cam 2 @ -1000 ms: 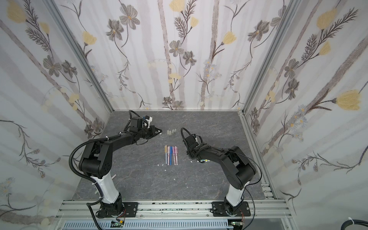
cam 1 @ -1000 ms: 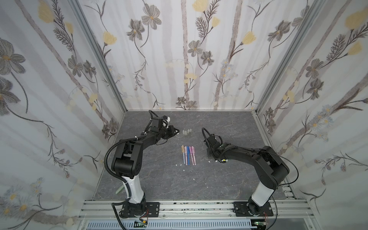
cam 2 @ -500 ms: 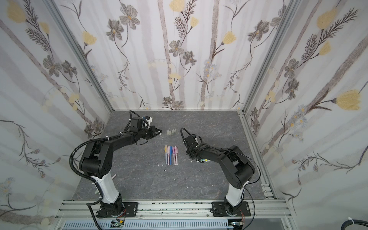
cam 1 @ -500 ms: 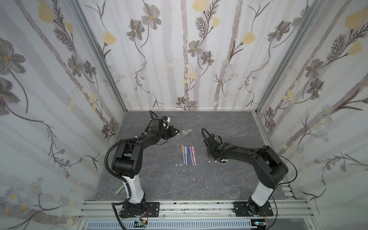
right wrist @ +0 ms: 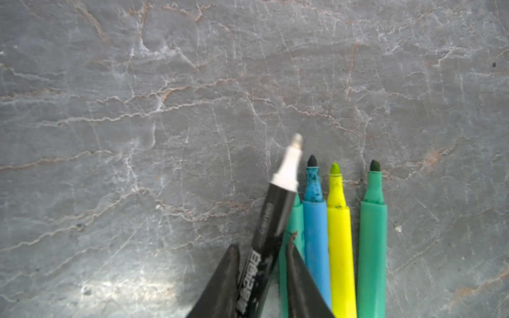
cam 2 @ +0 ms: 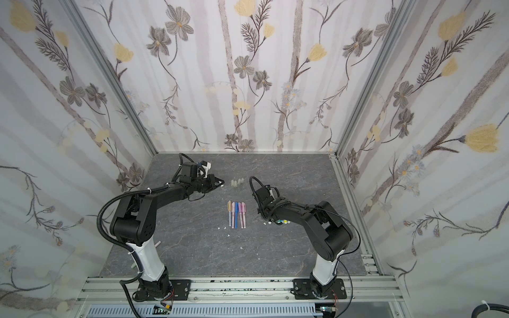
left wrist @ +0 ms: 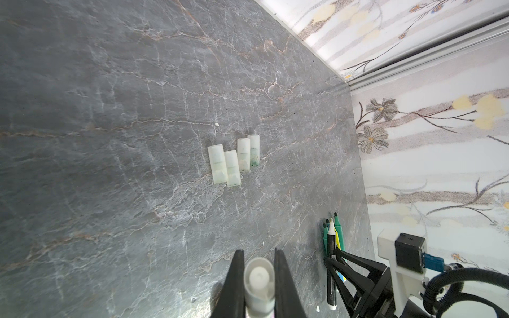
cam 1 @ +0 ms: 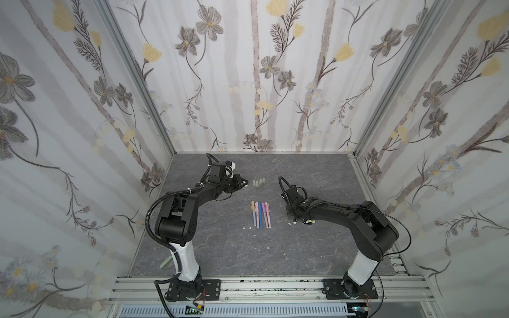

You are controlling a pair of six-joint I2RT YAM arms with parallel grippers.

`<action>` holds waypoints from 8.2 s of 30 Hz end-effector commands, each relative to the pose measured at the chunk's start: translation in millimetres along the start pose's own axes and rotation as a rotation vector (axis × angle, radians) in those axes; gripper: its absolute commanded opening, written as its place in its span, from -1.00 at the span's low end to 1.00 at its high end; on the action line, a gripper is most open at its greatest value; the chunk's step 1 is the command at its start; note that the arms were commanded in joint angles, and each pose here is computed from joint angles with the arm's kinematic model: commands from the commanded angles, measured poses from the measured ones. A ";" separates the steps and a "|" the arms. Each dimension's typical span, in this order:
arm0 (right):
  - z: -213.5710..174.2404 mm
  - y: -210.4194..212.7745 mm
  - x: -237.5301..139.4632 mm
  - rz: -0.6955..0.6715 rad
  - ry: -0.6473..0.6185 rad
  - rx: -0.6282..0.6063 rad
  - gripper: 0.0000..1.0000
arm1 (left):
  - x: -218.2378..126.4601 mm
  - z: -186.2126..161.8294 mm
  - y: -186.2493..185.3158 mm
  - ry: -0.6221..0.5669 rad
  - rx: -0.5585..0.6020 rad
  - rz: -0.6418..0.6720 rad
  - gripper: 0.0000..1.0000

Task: Open the pen caps
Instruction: 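Set the black marker down against the highlighters with the right gripper, then open the right gripper off the black marker while the left gripper drops the white cap, then move the right gripper over the light pink pen and grasp it, then lift the light pink pen toward the left gripper while it reaches for the cap, then close the left gripper on the pink cap and pull the right gripper away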

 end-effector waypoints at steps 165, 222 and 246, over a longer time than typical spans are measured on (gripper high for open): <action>-43.9 115.0 -16.1 0.262 0.110 -0.101 -0.52 | -19.3 6.1 2.8 -0.051 0.008 -0.016 -0.23; 53.2 35.1 -114.1 0.571 -0.247 0.121 -0.99 | 59.5 -79.7 -172.4 0.039 -0.064 -0.432 -0.31; 49.8 40.4 -105.8 0.578 -0.224 0.109 -0.67 | 60.4 -79.4 -174.8 0.049 -0.032 -0.410 -1.00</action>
Point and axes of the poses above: each gripper's point midway between its finger pads, its own x axis out along the fingers, its own y axis along the line the jaws close on, z = x × y, the point moved 1 cm from there along -x, back along the fingers, and after that the axes turned 4 degrees about x, right-handed, at the moved point
